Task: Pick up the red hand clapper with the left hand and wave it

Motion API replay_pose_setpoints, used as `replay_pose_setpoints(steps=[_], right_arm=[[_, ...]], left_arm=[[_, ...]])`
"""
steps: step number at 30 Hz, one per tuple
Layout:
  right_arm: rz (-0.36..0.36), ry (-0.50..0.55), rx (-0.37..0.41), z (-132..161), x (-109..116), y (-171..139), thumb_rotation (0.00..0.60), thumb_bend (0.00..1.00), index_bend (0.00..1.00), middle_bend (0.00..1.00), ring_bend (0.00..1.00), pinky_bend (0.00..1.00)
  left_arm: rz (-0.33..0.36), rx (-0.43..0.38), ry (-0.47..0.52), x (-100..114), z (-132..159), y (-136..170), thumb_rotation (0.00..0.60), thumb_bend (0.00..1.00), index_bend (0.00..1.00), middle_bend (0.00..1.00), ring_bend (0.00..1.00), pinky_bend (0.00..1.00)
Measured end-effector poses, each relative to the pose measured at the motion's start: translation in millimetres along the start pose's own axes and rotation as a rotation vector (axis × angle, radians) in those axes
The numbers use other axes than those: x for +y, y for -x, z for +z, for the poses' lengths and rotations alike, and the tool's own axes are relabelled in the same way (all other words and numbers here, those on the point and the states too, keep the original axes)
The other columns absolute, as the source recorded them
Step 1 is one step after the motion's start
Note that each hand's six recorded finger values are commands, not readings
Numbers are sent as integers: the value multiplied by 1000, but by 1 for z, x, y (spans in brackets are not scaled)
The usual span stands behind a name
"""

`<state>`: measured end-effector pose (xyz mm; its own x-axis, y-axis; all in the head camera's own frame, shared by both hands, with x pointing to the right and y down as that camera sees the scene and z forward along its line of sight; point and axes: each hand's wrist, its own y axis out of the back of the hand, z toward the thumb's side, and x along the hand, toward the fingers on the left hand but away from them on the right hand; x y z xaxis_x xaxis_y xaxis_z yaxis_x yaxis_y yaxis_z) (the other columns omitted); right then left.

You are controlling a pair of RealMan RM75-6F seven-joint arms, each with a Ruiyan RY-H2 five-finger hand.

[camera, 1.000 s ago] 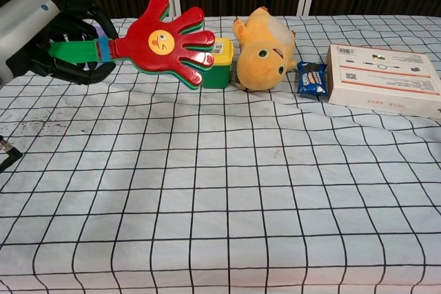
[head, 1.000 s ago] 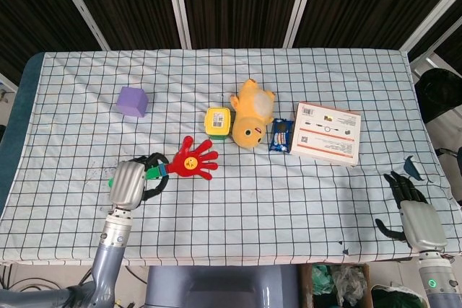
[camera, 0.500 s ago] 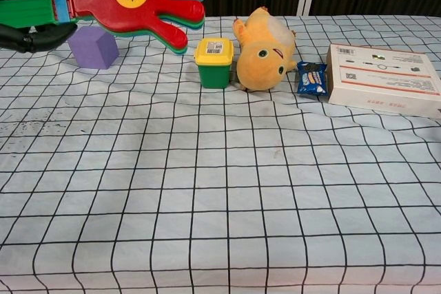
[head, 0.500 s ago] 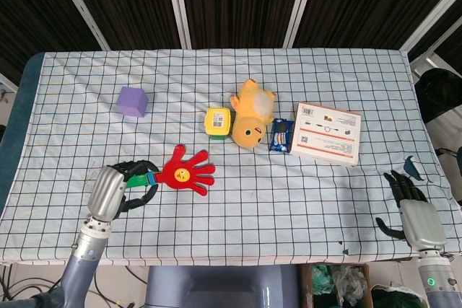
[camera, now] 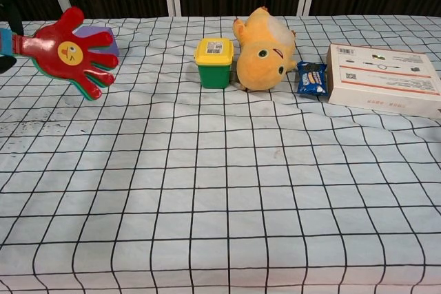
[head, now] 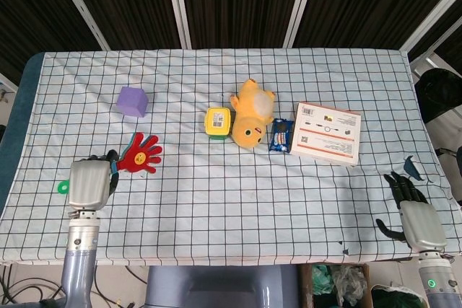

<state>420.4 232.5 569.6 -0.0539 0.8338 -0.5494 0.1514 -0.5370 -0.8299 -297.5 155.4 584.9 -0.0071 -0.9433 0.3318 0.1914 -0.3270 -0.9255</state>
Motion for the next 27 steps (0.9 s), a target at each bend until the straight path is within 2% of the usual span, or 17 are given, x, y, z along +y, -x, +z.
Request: replay_pose_setpoints(steps=[2, 4, 6, 9, 12, 15, 19, 22, 25, 27], right_arm=[[1, -1, -2, 0, 0, 0, 600, 238, 0, 0, 0, 146], [2, -3, -4, -1, 0, 0, 600, 238, 0, 0, 0, 146], [4, -6, -7, -1, 0, 0, 600, 238, 0, 0, 0, 146], [6, -9, -10, -1, -1, 0, 600, 238, 0, 0, 0, 146], [6, -10, -11, -1, -1, 0, 600, 238, 0, 0, 0, 146], [7, -10, -11, -1, -1, 0, 600, 238, 0, 0, 0, 146], [8, -10, -11, -1, -1, 0, 600, 238, 0, 0, 0, 146], [7, -11, -11, -1, -1, 0, 600, 238, 0, 0, 0, 146], [7, -10, -13, -1, -1, 0, 600, 239, 0, 0, 0, 146], [9, -11, -13, -1, -1, 0, 600, 238, 0, 0, 0, 146]], left_arm=[[-12, 0, -70, 2, 4, 1, 600, 511, 731, 717, 619, 747], [-18, -15, -98, 4, 9, 2, 600, 511, 731, 718, 620, 747], [-16, -37, -91, 7, 13, 3, 600, 511, 730, 719, 623, 747], [7, -85, -11, 14, 22, 5, 600, 512, 730, 720, 625, 747], [39, -136, 159, 23, 29, 7, 600, 513, 731, 725, 628, 747], [64, -196, 420, 33, 35, 10, 600, 512, 732, 727, 628, 747], [62, -299, 835, 45, 43, 15, 600, 512, 733, 727, 628, 747], [42, -366, 1052, 52, 46, 19, 600, 512, 735, 728, 629, 747], [22, -406, 1169, 54, 48, 21, 600, 511, 739, 730, 633, 749], [15, -410, 1197, 54, 47, 21, 600, 512, 740, 734, 637, 754]])
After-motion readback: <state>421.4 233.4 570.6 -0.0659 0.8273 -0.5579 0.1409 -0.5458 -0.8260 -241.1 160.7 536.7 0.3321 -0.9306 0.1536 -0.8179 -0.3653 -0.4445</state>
